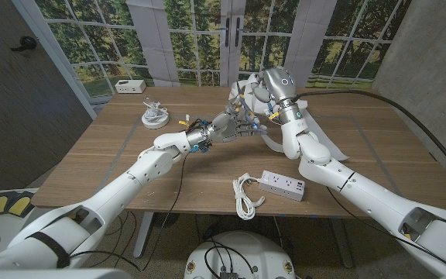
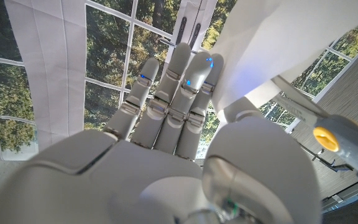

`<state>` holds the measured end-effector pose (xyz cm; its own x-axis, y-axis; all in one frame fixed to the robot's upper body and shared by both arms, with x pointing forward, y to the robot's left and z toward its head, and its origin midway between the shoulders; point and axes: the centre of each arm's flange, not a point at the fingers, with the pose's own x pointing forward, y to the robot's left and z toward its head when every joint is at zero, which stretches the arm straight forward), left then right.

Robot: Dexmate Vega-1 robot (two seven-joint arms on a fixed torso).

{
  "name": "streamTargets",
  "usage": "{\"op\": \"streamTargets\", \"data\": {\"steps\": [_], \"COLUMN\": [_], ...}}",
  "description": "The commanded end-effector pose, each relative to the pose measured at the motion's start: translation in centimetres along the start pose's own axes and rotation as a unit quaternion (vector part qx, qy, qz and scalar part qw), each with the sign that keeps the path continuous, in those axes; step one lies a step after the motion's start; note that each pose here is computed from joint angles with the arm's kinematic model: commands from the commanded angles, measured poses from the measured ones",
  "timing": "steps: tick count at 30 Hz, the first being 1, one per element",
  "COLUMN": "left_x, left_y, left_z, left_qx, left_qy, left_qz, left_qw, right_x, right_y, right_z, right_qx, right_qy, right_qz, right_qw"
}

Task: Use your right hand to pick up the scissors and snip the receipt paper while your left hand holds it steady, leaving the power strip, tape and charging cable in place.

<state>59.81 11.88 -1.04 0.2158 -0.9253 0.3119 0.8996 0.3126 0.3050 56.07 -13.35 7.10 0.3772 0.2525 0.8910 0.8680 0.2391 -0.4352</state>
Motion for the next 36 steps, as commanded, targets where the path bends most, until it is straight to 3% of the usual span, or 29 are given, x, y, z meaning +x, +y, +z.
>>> {"op": "streamTargets", "data": {"steps": [1, 36], "left_x": [-0.02, 0.26], "left_y": [0.13, 0.51], "left_z": [-0.12, -0.01], "left_qx": [-0.003, -0.003], "left_qy": [0.003, 0.001], "left_qz": [-0.003, 0.003], "left_qw": [1.000, 1.000], "right_x": [-0.17, -0.55], "right_y": [-0.21, -0.16], "right_z": [-0.22, -0.87], "right_qx": [0.003, 0.011], "right_qy": [-0.003, -0.013], "right_qz": [-0.007, 0.006], "right_qw": [1.0000, 0.9998]}}
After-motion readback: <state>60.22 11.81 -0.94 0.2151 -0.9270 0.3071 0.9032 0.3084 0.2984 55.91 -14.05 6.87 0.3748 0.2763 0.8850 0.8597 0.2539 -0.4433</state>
